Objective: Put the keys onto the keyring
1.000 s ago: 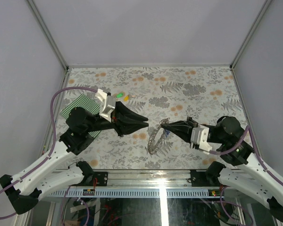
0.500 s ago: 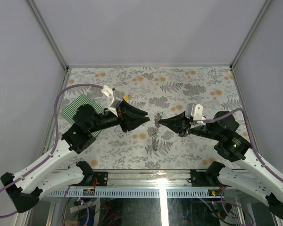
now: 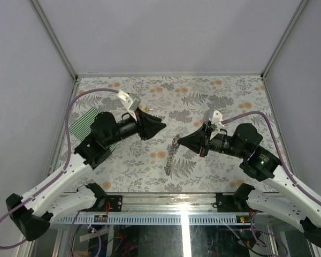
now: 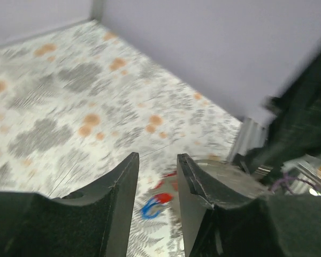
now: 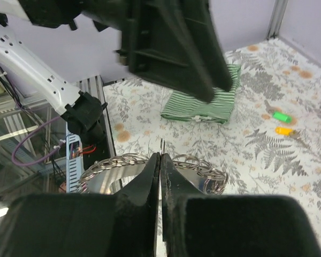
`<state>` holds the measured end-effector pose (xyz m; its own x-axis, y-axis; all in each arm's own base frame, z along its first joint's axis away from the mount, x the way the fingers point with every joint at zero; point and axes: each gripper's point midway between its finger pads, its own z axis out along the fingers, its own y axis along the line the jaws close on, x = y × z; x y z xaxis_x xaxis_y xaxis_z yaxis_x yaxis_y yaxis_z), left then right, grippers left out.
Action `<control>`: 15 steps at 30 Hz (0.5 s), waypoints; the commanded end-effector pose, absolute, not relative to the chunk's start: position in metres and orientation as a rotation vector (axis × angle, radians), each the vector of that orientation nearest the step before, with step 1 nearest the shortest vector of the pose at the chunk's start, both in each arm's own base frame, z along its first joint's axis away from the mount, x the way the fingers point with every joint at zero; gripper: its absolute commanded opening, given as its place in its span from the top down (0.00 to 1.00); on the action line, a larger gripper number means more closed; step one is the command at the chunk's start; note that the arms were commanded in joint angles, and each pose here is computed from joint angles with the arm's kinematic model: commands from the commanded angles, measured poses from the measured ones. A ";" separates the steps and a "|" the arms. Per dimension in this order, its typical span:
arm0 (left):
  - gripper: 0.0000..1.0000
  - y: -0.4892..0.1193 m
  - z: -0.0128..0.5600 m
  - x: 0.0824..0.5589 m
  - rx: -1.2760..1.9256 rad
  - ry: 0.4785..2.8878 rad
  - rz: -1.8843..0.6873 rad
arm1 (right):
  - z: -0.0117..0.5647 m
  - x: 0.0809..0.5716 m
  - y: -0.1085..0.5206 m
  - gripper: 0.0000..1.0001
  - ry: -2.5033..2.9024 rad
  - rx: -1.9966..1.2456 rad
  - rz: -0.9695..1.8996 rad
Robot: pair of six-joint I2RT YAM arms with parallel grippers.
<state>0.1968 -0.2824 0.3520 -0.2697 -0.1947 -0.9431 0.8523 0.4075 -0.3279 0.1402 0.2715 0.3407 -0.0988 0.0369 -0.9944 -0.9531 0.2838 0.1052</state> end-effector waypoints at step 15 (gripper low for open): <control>0.58 -0.195 0.184 0.407 0.091 2.046 -0.473 | 0.343 0.151 0.259 1.00 1.516 -0.814 1.016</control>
<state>0.3554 -0.2127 0.1784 -0.5785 -0.1254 -0.8060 0.3316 0.8666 -0.3729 0.1491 0.2586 0.3092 -0.2181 -0.0580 -0.9742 -0.9014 0.3946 0.1783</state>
